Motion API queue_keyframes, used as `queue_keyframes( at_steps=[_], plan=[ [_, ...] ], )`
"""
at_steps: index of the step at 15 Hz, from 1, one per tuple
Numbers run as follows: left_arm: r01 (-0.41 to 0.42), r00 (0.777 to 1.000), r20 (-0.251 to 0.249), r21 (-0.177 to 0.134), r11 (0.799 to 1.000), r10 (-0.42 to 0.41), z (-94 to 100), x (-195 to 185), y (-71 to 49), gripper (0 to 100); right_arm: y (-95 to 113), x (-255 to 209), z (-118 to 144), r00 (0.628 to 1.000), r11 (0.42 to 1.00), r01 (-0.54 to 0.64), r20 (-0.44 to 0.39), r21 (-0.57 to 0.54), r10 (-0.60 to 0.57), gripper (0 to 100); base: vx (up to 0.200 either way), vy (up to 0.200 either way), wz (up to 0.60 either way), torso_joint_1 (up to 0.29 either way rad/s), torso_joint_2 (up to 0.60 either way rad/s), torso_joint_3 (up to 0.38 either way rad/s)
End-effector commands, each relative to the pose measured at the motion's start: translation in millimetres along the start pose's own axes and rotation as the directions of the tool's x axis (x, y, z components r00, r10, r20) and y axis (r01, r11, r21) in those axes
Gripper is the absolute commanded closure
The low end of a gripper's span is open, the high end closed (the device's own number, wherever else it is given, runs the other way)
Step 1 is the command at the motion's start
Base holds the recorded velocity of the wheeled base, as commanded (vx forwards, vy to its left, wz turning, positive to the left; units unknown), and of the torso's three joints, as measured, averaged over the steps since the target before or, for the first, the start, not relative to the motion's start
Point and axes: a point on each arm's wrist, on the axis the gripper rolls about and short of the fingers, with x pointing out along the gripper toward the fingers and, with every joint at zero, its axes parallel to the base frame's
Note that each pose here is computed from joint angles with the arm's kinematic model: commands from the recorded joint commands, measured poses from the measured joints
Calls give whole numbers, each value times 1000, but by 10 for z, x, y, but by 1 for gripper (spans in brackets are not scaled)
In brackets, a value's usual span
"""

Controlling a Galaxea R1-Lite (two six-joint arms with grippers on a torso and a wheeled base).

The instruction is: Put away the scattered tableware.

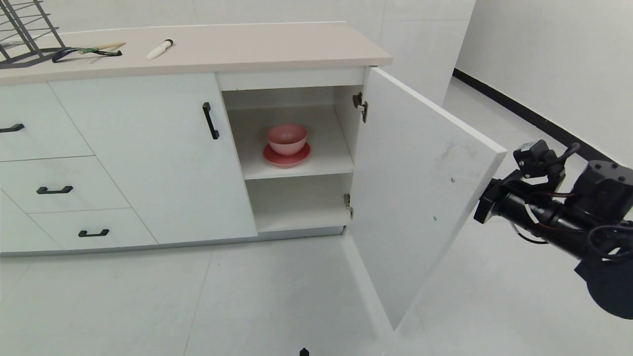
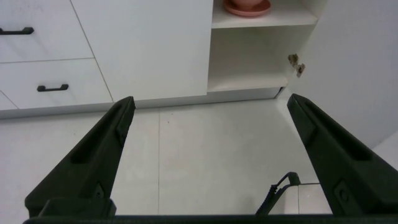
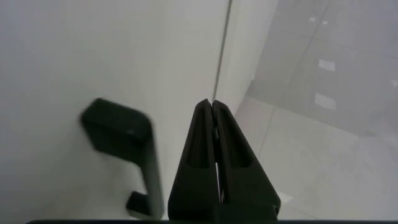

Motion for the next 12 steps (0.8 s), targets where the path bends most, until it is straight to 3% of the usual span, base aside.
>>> queue_keyframes(
  at_steps=[1,6,12],
  plan=[
    [-1,1000,-1,0,1000,1,0,1,0,0,144,-69,133,999,999,-37,33,-14,37,100,0,0,0,0,0,0],
    [-1,1000,-1,0,1000,1,0,1,0,0,284,-94,151,996,997,-80,32,-11,81,100,0,0,0,0,0,0],
    [-1,1000,-1,0,1000,1,0,1,0,0,693,111,115,970,971,-240,28,0,240,100,0,0,0,0,0,0]
  ],
)
